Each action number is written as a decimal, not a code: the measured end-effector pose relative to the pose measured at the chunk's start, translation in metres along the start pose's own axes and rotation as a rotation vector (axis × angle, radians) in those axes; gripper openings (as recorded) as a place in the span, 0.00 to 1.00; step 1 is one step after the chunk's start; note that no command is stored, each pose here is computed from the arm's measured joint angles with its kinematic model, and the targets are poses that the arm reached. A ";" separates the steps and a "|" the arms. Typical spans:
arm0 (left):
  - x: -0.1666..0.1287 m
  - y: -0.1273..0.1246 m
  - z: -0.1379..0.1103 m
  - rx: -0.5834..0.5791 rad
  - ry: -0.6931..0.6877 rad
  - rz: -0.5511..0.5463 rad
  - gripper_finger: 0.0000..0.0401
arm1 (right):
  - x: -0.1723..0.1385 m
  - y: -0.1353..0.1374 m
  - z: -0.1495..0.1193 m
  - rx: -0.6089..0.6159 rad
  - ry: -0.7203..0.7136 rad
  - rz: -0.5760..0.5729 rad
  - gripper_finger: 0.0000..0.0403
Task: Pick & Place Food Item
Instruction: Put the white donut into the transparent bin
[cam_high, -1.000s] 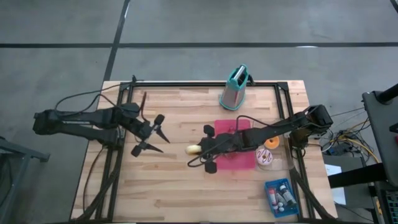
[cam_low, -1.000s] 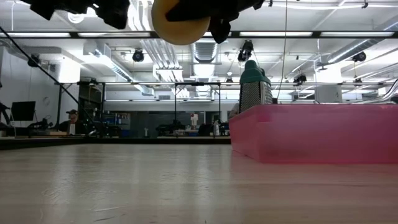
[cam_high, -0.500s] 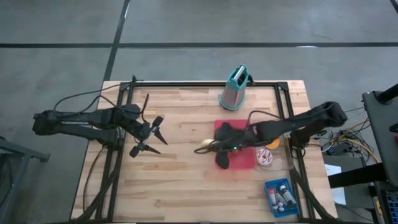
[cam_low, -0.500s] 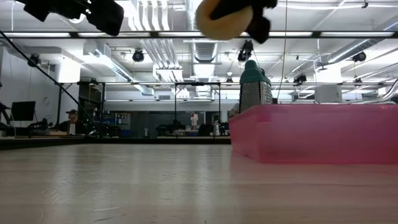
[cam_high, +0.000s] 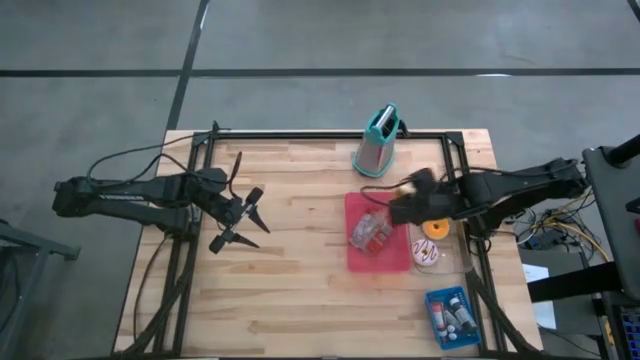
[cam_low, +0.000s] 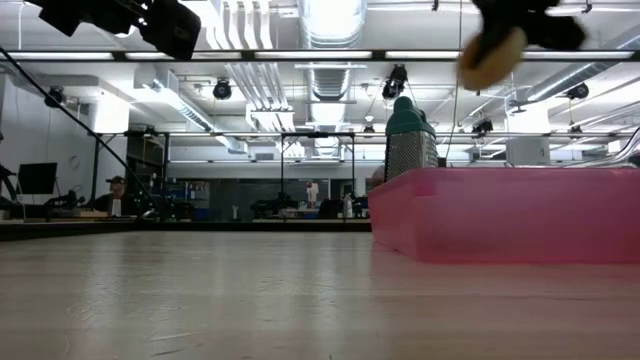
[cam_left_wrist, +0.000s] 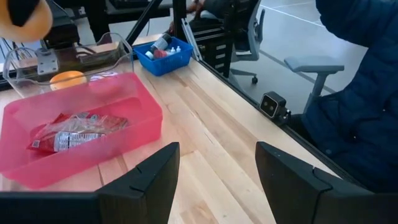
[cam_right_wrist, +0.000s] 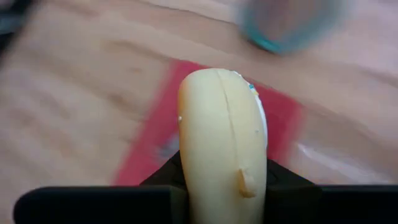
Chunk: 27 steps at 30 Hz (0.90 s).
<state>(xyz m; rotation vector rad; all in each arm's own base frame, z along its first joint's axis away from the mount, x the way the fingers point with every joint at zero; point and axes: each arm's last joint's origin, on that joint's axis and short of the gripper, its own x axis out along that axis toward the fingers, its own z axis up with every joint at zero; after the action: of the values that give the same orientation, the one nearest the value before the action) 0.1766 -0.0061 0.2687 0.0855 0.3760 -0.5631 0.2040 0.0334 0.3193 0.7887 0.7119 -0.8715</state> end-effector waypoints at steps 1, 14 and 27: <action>0.000 0.000 0.000 0.000 0.000 0.000 0.54 | -0.003 -0.009 0.000 0.052 0.012 -0.056 0.15; 0.000 0.000 0.000 0.019 0.000 0.000 0.54 | 0.007 -0.050 -0.019 0.246 0.118 -0.400 0.15; 0.000 0.000 -0.001 0.013 0.009 -0.003 0.54 | 0.061 -0.079 -0.062 0.279 0.311 -0.512 0.15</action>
<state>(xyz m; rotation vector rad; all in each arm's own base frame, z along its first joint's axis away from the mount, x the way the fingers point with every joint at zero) 0.1761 -0.0063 0.2678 0.1001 0.3809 -0.5683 0.1506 0.0285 0.2151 1.0242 1.1109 -1.3467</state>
